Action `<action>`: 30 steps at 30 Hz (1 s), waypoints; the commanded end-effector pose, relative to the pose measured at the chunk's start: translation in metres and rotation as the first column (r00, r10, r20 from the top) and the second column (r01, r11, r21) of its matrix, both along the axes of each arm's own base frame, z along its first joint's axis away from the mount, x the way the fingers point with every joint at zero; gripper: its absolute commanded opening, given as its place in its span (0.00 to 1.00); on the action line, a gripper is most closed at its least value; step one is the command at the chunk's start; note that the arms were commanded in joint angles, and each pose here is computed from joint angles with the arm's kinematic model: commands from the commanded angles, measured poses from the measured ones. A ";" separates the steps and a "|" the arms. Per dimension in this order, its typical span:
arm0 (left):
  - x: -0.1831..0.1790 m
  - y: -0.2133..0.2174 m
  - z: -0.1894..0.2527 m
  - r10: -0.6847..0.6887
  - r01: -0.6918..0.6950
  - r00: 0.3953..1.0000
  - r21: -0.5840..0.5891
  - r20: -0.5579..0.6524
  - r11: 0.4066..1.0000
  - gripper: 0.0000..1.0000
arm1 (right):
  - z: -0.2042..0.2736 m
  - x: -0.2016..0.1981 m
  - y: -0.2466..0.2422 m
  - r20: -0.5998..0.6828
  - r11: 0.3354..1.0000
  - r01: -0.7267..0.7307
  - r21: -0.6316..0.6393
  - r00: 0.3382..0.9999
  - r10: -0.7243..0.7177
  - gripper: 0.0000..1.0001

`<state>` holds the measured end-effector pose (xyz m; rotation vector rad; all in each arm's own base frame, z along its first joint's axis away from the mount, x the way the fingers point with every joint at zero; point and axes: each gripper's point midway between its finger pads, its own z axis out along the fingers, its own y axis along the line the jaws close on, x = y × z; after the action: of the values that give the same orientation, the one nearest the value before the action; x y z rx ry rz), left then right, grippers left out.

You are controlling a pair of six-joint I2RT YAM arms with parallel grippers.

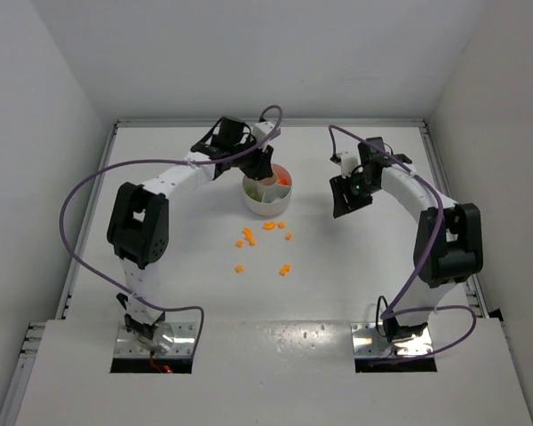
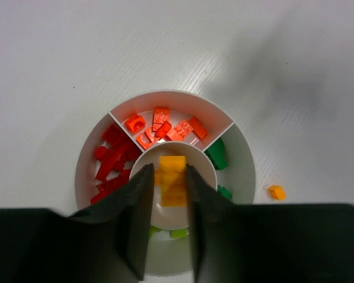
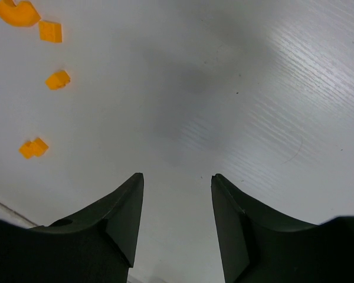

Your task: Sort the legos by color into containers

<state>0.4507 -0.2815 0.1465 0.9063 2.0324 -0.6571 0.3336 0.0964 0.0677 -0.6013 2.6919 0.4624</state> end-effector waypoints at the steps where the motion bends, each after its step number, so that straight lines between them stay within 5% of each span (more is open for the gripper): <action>1: 0.003 0.003 0.036 0.001 0.003 0.996 -0.040 0.084 0.999 0.38 | 0.011 0.011 0.008 0.046 0.999 -0.038 0.013 0.998 0.038 0.51; 4: 0.004 0.004 0.036 0.008 -0.005 0.996 -0.036 0.086 0.999 0.52 | 0.015 0.011 0.009 0.060 0.999 -0.051 0.019 0.997 0.050 0.52; 8: 0.008 0.000 0.051 0.005 0.002 0.994 -0.061 0.108 0.998 0.55 | 0.019 0.000 0.026 0.080 0.988 -0.152 0.019 0.985 0.150 0.52; 14: 0.016 -0.001 0.088 0.019 0.001 0.985 -0.112 0.171 0.994 0.56 | 0.023 -0.010 0.034 0.100 0.964 -0.264 -0.038 0.959 0.267 0.52; 30: 0.017 0.002 0.068 0.030 -0.019 0.991 -0.084 0.131 0.996 0.55 | 0.020 -0.011 0.045 0.106 0.956 -0.287 -0.061 0.950 0.293 0.52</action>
<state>0.4621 -0.2833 0.1834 0.8708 1.9503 -0.6581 0.3101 0.1356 0.0676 -1.0033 2.6073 0.4524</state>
